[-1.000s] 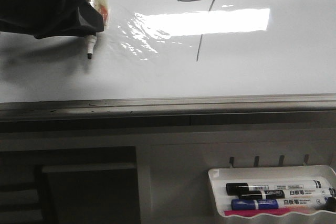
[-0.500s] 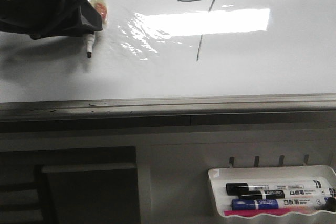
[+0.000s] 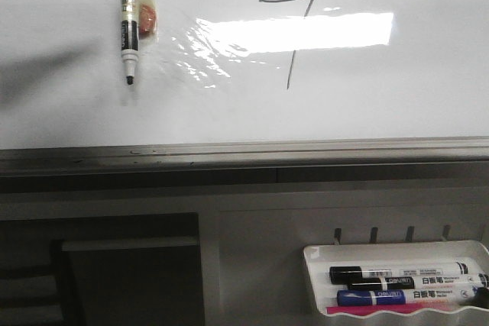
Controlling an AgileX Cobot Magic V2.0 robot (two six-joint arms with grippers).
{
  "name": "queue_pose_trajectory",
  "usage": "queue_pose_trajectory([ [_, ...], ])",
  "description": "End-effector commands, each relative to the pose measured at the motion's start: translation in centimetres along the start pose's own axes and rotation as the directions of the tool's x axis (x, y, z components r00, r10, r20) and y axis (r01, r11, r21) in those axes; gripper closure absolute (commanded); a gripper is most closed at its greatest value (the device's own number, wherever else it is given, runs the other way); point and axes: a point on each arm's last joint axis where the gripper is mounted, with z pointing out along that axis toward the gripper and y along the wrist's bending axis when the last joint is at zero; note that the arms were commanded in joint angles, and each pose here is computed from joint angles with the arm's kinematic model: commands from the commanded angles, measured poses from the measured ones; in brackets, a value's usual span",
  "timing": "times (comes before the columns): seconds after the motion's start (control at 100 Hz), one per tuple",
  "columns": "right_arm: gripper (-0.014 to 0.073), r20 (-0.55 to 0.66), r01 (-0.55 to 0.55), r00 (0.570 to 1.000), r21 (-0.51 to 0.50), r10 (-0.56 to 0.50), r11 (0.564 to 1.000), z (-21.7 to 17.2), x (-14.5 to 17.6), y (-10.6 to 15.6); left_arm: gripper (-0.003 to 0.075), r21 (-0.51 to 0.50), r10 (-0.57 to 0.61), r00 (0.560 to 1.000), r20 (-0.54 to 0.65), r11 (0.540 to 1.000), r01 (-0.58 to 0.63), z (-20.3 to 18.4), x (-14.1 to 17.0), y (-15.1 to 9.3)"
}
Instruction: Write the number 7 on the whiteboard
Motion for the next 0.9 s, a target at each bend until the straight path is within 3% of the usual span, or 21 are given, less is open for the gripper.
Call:
queue_pose_trajectory([
  [0.0, 0.0179, 0.122, 0.003, 0.992, 0.052, -0.009, 0.999, -1.1, -1.4, 0.3, 0.0248, 0.031, 0.055, 0.992, 0.117, 0.998, -0.059, -2.6, -2.7, -0.6],
  [0.07, 0.0253, 0.172, 0.010, 0.985, 0.088, -0.025, 0.996, -1.8, -1.7, 0.4, 0.0292, 0.059, 0.105, 0.983, 0.152, 0.992, -0.115, -4.3, -3.5, -0.9],
  [0.18, 0.0449, 0.243, 0.017, 0.969, 0.143, -0.052, 0.990, -2.8, -2.0, 0.6, 0.0416, 0.092, 0.185, 0.961, 0.207, 0.974, -0.207, -7.1, -4.4, -1.4],
  [0.29, 0.0666, 0.300, 0.008, 0.952, 0.198, -0.068, 0.980, -3.6, -1.6, 0.7, 0.0630, 0.104, 0.229, 0.939, 0.258, 0.959, -0.263, -9.6, -4.8, -1.5],
  [0.35, 0.0657, 0.338, -0.008, 0.938, 0.235, -0.074, 0.972, -4.0, -1.0, 0.7, 0.0739, 0.101, 0.239, 0.930, 0.281, 0.956, -0.276, -10.6, -4.5, -1.3],
  [0.48, 0.0659, 0.393, -0.022, 0.914, 0.305, -0.105, 0.952, -4.9, 1.1, 0.9, 0.0741, 0.093, 0.232, 0.916, 0.328, 0.957, -0.276, -13.0, -3.2, -0.6],
  [0.89, 0.0659, 0.527, -0.077, 0.832, 0.415, -0.171, 0.907, -6.1, 12.3, 1.7, 0.0741, 0.036, 0.201, 0.850, 0.487, 0.968, -0.250, -18.4, 4.2, 2.7],
])
